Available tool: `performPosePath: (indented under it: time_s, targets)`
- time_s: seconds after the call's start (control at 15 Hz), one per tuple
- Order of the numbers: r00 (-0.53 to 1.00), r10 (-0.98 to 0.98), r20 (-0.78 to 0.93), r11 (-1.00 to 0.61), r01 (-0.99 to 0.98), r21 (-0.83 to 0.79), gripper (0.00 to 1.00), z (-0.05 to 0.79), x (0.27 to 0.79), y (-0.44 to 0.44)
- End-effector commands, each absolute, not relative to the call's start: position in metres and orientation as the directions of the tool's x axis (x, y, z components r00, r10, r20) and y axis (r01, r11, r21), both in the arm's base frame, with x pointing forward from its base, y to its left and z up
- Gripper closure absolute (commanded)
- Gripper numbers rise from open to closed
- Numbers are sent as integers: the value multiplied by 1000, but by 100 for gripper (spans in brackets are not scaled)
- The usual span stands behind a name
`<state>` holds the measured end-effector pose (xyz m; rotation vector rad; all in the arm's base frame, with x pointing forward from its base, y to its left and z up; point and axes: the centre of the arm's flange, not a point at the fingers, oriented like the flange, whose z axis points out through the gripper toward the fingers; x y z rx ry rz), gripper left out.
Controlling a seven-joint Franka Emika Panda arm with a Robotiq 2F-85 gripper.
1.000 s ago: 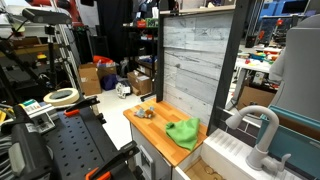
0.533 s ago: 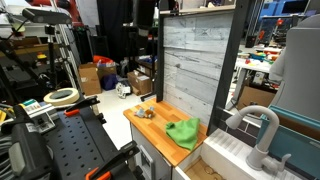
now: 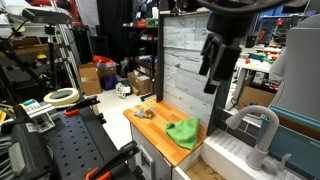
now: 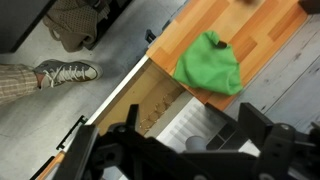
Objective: Move the faucet spout to the right
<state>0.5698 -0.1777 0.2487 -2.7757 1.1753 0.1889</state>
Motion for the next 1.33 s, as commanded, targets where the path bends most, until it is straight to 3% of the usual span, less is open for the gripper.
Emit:
performPosePath:
  time_s: [0.0, 0.67, 0.73, 0.8, 1.27]
  targets:
    - [601, -795, -84, -600, -799, -33, 0, 218, 629, -219]
    - [482, -876, 24, -483, -875, -47, 0, 161, 682, -243]
    - [480, -877, 25, -481, -875, -48, 25, 158, 685, -242]
    - [478, -878, 26, -479, -876, -51, 26, 156, 687, -241]
    - [517, -856, 26, -517, -855, -24, 82, 155, 674, -232]
